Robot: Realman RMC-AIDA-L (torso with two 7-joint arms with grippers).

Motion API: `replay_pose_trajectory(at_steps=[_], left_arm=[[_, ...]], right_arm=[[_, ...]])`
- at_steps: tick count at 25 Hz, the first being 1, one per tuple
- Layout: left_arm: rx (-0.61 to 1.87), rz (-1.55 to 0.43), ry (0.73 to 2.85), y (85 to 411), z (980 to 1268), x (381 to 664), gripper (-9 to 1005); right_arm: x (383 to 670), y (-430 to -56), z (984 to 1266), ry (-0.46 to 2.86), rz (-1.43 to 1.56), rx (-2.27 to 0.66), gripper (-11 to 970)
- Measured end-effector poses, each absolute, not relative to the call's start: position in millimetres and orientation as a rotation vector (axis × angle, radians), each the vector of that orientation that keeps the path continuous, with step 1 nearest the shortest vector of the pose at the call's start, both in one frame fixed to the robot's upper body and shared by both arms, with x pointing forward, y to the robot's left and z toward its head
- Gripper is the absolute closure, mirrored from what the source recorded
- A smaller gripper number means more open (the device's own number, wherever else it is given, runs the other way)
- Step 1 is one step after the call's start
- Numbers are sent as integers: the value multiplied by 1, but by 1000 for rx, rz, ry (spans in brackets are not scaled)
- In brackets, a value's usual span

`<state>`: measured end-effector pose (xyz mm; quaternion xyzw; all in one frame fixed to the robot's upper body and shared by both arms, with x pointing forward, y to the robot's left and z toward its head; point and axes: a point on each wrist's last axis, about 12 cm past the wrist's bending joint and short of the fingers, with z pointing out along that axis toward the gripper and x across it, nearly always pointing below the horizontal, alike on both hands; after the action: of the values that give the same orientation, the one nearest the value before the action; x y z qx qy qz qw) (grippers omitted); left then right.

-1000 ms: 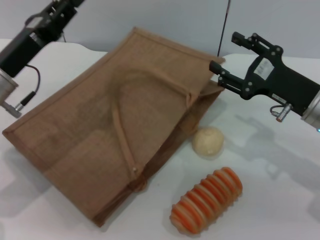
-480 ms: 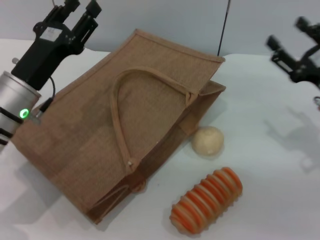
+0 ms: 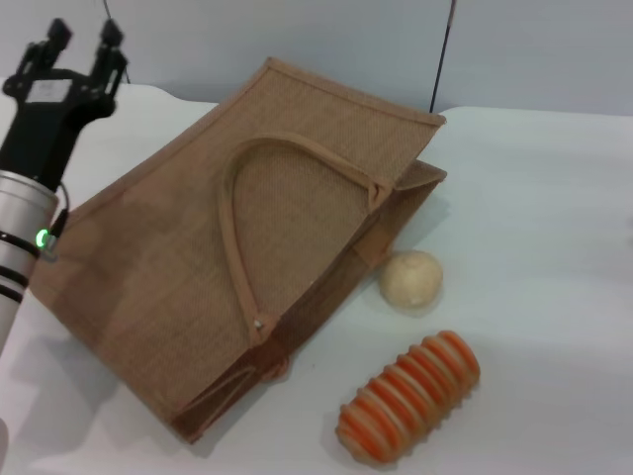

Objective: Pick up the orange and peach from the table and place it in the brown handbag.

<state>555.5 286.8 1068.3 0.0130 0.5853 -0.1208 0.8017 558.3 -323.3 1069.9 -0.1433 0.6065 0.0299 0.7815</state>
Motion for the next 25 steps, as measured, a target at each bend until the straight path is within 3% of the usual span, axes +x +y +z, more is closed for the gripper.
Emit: replay_pose_trajectory(at_steps=[7,25], left_arm=[[-122,-217,1329,294,1058,558,384],[-140,-284,1315,290,1061,560,391]], right_arm=[[554,-338,1063,1354,6,-208,195],[553,-336,1064,1345,21,-193,196]])
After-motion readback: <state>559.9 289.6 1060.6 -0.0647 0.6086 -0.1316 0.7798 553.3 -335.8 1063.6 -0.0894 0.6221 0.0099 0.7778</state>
